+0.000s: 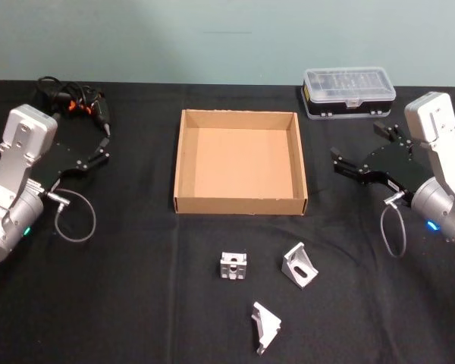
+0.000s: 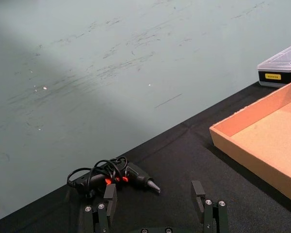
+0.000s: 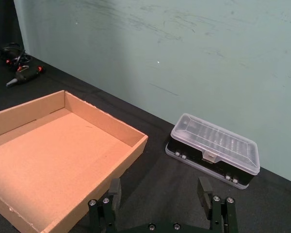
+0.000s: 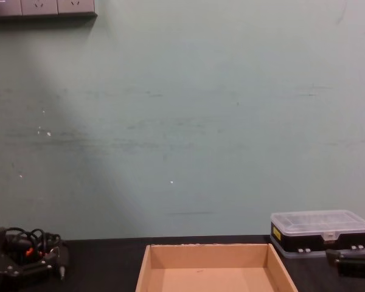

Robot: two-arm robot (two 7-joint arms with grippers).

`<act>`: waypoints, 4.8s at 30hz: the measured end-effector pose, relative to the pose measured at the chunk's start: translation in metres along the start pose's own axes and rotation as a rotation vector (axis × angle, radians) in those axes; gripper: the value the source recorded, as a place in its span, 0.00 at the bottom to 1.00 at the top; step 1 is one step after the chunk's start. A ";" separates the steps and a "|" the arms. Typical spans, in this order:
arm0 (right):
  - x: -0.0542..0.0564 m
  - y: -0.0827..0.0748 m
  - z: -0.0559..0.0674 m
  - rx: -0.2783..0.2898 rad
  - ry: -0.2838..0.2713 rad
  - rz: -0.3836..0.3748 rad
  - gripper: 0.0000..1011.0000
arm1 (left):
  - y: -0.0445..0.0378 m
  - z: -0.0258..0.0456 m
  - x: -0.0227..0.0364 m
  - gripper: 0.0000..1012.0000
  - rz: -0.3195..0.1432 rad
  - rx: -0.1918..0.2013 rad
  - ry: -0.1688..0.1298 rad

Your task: Use one hand to pick up the angle iron from the table and place it into the box.

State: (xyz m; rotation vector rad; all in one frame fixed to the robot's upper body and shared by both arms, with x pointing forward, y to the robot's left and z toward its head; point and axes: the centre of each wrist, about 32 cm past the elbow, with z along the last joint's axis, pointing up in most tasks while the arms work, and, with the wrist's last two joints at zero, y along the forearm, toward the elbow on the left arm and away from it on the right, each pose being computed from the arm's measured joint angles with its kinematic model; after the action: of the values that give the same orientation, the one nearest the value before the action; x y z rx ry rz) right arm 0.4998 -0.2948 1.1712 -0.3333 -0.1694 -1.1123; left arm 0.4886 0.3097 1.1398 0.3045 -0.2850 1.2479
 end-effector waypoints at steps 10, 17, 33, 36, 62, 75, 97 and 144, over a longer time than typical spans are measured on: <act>0.000 0.000 0.000 0.000 0.000 0.000 0.99 | 0.0000 0.0000 0.0000 0.99 0.000 0.000 0.000; 0.000 0.000 0.000 0.000 0.000 0.000 0.99 | 0.0000 0.0000 0.0000 0.99 0.000 0.000 0.000; 0.000 0.000 0.000 0.000 0.000 0.000 0.99 | 0.0000 0.0000 0.0000 0.99 0.000 0.000 0.000; 0.000 0.000 0.000 0.000 0.000 0.000 0.99 | 0.0000 0.0000 0.0000 0.99 0.000 0.000 0.000; 0.001 -0.001 -0.001 0.005 0.006 -0.001 0.99 | 0.0000 0.0000 0.0000 0.99 0.000 0.000 0.000; 0.016 -0.023 0.034 0.081 0.020 0.061 0.99 | 0.0000 0.0000 0.0000 0.99 0.000 0.000 0.000; -0.009 -0.058 0.069 -0.053 0.046 0.345 0.99 | 0.0000 0.0000 0.0000 0.99 0.000 0.000 0.000; -0.056 -0.038 0.033 -0.294 0.053 0.494 0.99 | 0.0000 0.0000 0.0000 0.99 0.000 0.000 0.000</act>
State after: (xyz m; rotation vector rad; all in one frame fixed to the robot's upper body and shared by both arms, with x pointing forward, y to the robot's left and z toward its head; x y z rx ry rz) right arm 0.4427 -0.2505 1.1925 -0.5728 0.1226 -0.6525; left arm 0.4886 0.3097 1.1398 0.3045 -0.2850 1.2480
